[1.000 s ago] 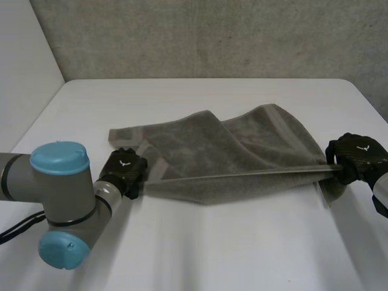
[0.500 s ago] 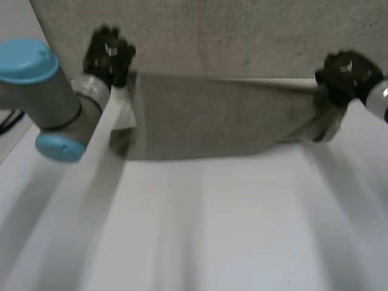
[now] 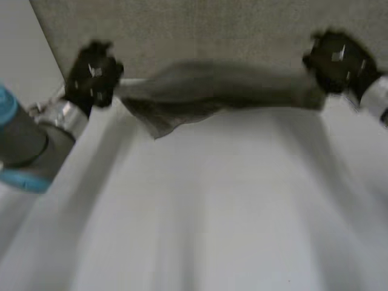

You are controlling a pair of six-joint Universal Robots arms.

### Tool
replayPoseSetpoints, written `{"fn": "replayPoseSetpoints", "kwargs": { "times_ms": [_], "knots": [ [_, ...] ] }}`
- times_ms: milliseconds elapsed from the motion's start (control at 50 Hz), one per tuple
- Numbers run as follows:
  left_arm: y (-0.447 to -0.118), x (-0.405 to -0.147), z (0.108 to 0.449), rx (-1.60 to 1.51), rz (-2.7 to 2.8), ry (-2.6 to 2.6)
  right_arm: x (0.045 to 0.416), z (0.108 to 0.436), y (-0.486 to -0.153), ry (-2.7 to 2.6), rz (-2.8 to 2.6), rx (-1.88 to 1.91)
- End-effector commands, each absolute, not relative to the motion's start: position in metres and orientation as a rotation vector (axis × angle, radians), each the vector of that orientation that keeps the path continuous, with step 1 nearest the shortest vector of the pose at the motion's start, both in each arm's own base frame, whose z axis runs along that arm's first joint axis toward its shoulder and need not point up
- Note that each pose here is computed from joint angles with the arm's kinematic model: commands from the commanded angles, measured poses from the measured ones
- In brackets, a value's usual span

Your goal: Fold the towel.

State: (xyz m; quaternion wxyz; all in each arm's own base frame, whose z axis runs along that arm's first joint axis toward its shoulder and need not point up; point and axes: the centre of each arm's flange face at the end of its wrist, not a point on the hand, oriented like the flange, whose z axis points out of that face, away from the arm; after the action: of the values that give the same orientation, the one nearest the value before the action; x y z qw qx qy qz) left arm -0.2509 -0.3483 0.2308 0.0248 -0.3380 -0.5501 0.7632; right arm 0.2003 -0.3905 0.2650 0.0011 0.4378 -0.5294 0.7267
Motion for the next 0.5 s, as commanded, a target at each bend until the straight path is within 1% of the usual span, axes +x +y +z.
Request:
{"fn": "replayPoseSetpoints", "kwargs": {
  "times_ms": [20, 40, 60, 100, 140, 220, 300, 380, 500],
  "knots": [
    [-0.317, -0.241, 0.177, -1.137, 2.191, -1.829, 0.182, 0.186, -0.355, -1.807, 1.979, 1.541],
    [-0.313, -0.24, 0.17, -1.147, 2.167, -1.848, 0.18, 0.175, -0.347, -1.822, 1.933, 1.572],
    [-0.313, -0.24, 0.17, -1.147, 2.167, -1.848, 0.18, 0.175, -0.347, -1.822, 1.932, 1.573],
    [-0.306, -0.242, 0.164, -1.151, 2.129, -1.869, 0.177, 0.162, -0.335, -1.857, 1.869, 1.591],
    [-0.304, -0.242, 0.162, -1.154, 2.117, -1.874, 0.176, 0.161, -0.331, -1.874, 1.859, 1.591],
    [-0.301, -0.243, 0.16, -1.154, 2.087, -1.898, 0.175, 0.172, -0.321, -1.888, 1.877, 1.55],
    [-0.299, -0.243, 0.16, -1.155, 2.074, -1.904, 0.173, 0.177, -0.319, -1.963, 1.897, 1.469],
    [-0.295, -0.248, 0.158, -1.165, 2.058, -1.895, 0.171, 0.184, -0.32, -2.041, 1.931, 1.363],
    [-0.296, -0.252, 0.155, -1.166, 2.055, -1.899, 0.167, 0.186, -0.324, -2.068, 1.925, 1.294]
  ]
}}
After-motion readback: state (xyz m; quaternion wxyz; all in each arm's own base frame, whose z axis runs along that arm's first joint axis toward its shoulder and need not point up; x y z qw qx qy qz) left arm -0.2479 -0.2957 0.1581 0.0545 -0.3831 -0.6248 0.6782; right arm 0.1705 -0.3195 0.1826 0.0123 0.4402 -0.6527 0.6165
